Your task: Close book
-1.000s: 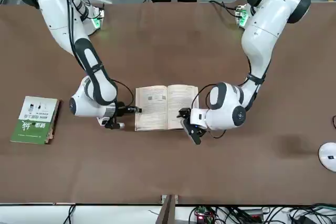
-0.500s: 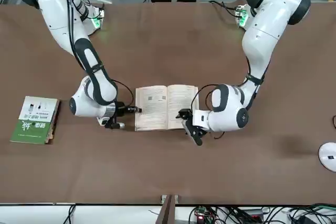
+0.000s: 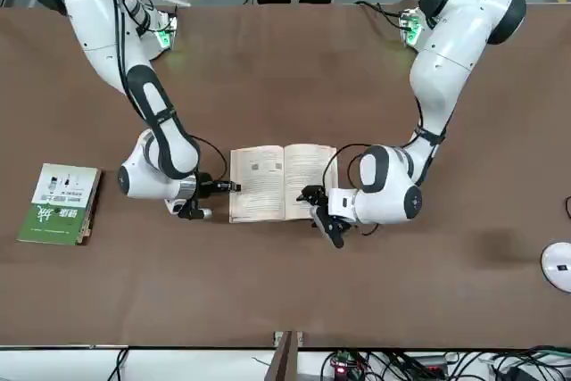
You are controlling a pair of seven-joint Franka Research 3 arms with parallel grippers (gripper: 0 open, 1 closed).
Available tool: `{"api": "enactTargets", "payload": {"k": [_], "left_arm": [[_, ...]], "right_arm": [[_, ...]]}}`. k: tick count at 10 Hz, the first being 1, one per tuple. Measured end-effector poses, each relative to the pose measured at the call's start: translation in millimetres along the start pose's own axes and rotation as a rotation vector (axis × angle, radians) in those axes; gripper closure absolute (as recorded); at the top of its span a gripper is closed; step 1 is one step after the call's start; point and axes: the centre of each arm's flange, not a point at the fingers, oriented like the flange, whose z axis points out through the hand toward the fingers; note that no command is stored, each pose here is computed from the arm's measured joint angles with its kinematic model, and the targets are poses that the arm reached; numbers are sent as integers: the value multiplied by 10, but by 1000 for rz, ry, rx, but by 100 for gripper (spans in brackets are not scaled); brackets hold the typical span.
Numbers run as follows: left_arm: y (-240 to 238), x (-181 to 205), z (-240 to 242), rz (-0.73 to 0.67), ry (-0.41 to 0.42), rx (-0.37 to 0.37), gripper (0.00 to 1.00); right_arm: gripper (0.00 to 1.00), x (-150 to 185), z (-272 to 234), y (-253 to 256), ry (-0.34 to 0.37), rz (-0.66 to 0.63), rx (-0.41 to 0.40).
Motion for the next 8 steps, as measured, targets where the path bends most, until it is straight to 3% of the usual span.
{"api": "enactTargets", "payload": {"k": [8], "left_arm": [[-221, -206, 201, -97, 41, -55, 0]], "right_arm": [[99, 0, 0, 1, 0, 0, 0]]}}
